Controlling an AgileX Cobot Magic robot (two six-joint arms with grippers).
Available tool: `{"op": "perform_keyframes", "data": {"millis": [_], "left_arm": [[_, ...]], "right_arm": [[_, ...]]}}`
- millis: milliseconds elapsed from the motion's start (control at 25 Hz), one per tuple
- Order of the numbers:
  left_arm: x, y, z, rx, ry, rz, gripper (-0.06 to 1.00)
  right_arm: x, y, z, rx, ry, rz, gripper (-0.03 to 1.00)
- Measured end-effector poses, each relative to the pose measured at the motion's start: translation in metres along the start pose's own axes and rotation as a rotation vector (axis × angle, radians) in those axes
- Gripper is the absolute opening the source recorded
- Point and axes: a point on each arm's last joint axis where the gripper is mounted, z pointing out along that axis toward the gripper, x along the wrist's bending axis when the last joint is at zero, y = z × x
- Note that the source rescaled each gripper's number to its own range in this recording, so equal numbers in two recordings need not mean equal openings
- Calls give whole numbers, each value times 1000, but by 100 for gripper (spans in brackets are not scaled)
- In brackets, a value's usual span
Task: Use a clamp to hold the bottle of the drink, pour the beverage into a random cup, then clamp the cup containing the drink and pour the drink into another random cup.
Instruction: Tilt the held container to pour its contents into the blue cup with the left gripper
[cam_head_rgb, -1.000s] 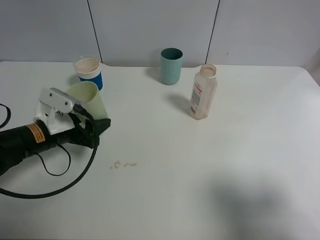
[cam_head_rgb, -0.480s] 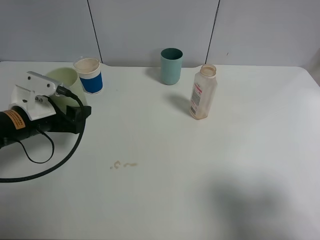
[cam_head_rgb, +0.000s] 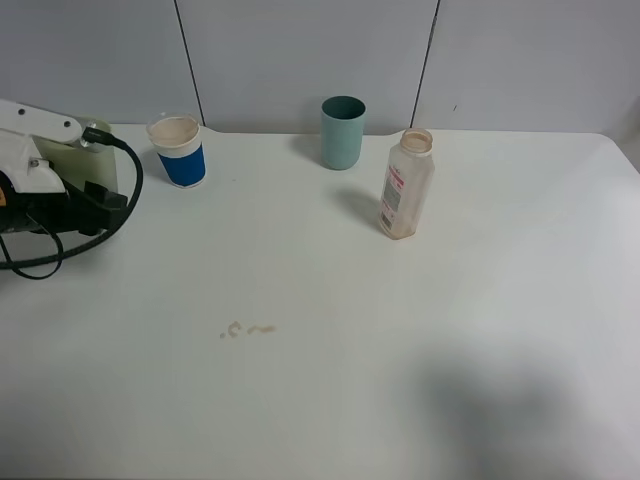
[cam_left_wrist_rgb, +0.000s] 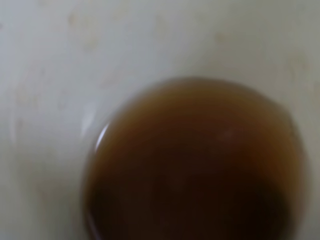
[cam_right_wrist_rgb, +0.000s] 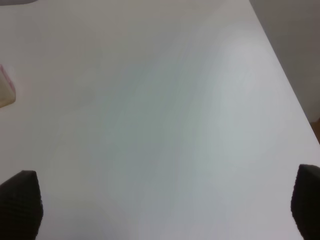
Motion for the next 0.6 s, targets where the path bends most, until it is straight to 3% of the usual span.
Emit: {"op": "perform_keyframes", "data": {"millis": [600], "left_arm": [[24, 73, 4, 22, 118, 153, 1]], "right_arm": [[0, 0, 0, 0, 0, 0, 100]]}}
